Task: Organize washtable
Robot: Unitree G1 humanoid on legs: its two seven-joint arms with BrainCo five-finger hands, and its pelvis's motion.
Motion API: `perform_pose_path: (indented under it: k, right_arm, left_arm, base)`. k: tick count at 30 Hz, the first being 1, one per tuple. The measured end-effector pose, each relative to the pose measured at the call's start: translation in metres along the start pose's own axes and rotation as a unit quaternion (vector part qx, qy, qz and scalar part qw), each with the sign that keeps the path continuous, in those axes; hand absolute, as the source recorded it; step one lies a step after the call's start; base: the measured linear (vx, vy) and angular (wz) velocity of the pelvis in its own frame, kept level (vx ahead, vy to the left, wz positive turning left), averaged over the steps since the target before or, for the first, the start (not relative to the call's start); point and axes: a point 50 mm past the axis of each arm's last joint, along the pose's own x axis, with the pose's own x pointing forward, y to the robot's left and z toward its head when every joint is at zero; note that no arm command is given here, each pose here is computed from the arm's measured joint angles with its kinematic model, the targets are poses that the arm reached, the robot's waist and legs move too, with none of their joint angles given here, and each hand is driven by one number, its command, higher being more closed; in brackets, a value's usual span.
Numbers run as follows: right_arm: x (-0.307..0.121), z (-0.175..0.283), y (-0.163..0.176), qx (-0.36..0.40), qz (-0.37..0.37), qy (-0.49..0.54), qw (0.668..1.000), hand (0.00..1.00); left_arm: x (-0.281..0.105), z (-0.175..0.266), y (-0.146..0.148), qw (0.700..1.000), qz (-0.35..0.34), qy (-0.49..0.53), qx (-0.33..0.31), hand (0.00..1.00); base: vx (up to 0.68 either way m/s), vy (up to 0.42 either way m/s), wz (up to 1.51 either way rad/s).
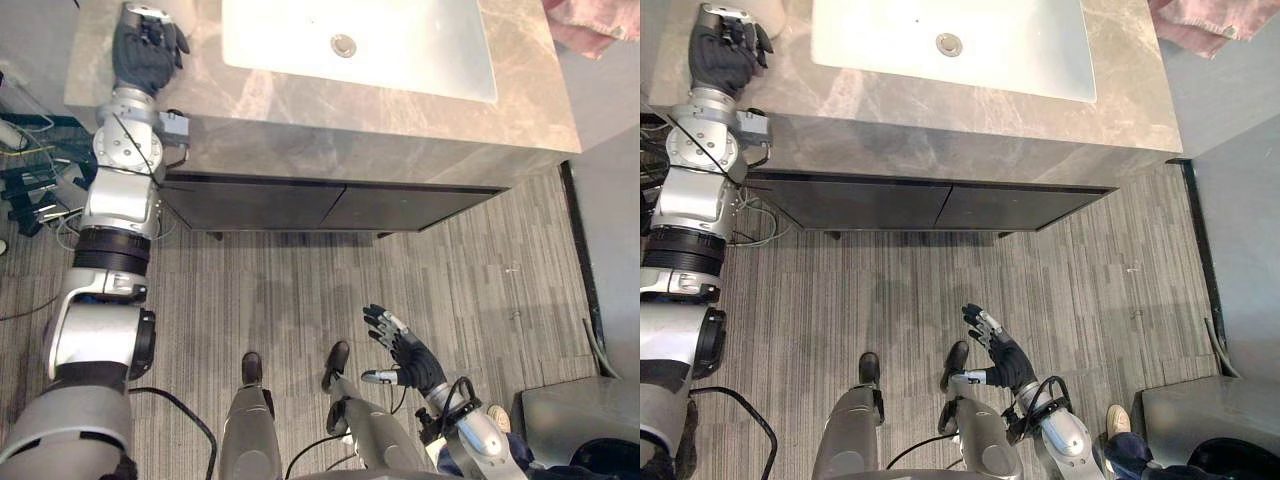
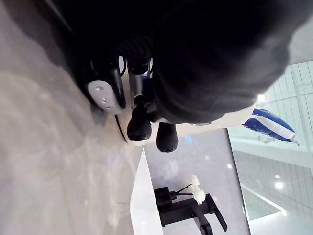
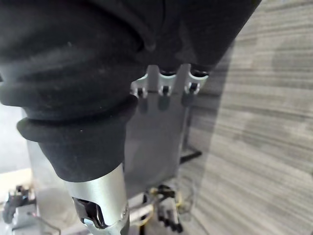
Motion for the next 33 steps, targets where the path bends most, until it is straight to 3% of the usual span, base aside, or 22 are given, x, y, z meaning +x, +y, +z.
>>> perform_pose_path:
  k: [9, 14, 22, 33]
  right_arm:
    - [-0.002, -0.003, 0.004, -0.001, 0.014, 0.009, 1.0, 0.0]
    - [-0.001, -0.003, 0.009, 0.004, 0.03, 0.008, 1.0, 0.0]
    - [-0.001, -0.003, 0.01, 0.007, 0.032, 0.007, 0.999, 0.0]
    - [0.0, -0.003, 0.014, 0.011, 0.043, 0.008, 0.999, 0.0]
  left_arm:
    - [0.018, 0.003, 0.003, 1.0, 0.011, 0.023, -0.013, 1.0]
    - [0.033, 0.021, 0.025, 1.0, 0.023, 0.013, 0.001, 1.0]
    - [0.046, 0.04, 0.036, 0.999, 0.031, 0.0, -0.025, 1.0]
    - [0.046, 0.029, 0.051, 0.998, 0.046, 0.034, -0.028, 1.0]
  base:
    - [0.0, 0.017, -0.04]
    - [-0.01, 0.046, 0.02]
    - [0.0, 0.052, 0.01]
    - [0.02, 0.053, -0.02]
